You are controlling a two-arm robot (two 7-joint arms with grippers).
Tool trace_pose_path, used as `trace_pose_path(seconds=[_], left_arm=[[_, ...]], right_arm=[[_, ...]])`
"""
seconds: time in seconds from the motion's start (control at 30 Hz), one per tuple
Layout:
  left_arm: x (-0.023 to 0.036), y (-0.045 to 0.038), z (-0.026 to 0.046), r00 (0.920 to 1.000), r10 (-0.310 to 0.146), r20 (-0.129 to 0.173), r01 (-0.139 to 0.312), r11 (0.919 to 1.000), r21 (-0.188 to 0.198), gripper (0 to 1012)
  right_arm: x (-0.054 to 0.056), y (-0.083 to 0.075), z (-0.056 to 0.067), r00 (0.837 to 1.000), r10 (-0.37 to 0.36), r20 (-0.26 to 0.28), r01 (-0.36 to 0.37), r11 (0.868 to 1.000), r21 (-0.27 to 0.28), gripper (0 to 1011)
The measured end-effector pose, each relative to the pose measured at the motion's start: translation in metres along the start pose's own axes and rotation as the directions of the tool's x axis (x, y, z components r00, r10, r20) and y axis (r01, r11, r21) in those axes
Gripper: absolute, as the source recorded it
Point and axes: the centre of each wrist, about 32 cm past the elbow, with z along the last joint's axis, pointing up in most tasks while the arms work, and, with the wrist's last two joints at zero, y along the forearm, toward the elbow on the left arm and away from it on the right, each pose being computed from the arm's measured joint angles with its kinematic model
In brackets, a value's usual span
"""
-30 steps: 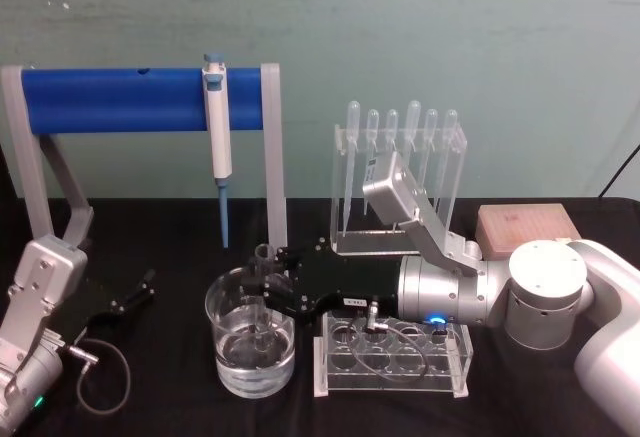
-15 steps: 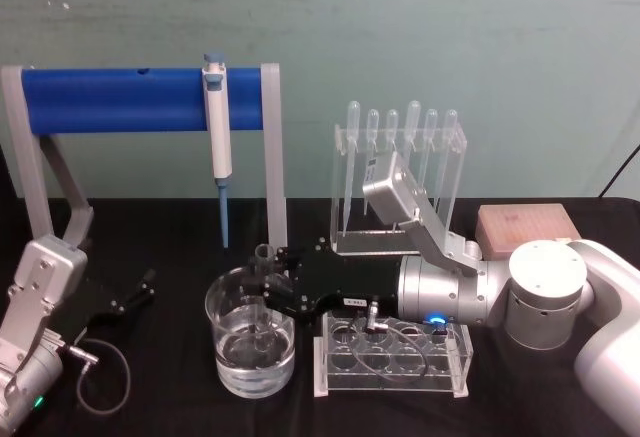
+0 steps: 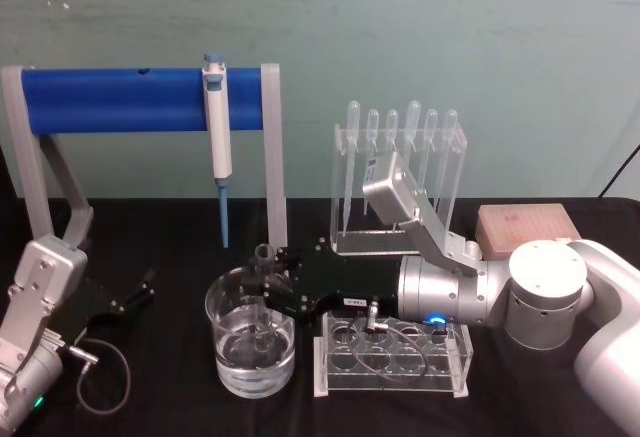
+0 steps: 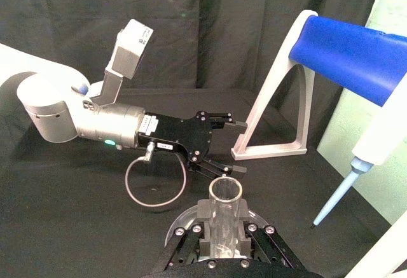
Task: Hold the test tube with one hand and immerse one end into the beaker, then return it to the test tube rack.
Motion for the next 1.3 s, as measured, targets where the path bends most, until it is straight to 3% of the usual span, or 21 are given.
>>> trace_pose_path(seconds=[0.83, 1.0, 1.3], left_arm=[[0.0, 0.0, 0.0, 1.0, 0.0, 0.0, 0.0, 1.0, 0.0, 1000], [0.0, 0.0, 0.0, 1.0, 0.0, 0.0, 0.0, 1.0, 0.0, 1000], [0.0, 0.0, 0.0, 1.0, 0.0, 0.0, 0.0, 1.0, 0.0, 1000]], right_arm=[[0.001, -0.001, 0.001, 1.0, 0.007, 0.0, -0.007, 1.0, 0.003, 225], [0.005, -0.005, 0.006, 1.0, 0.014, 0.008, -0.014, 1.0, 0.011, 225], [0.009, -0.011, 0.026, 0.999, 0.028, 0.027, -0.029, 0.999, 0.034, 225]])
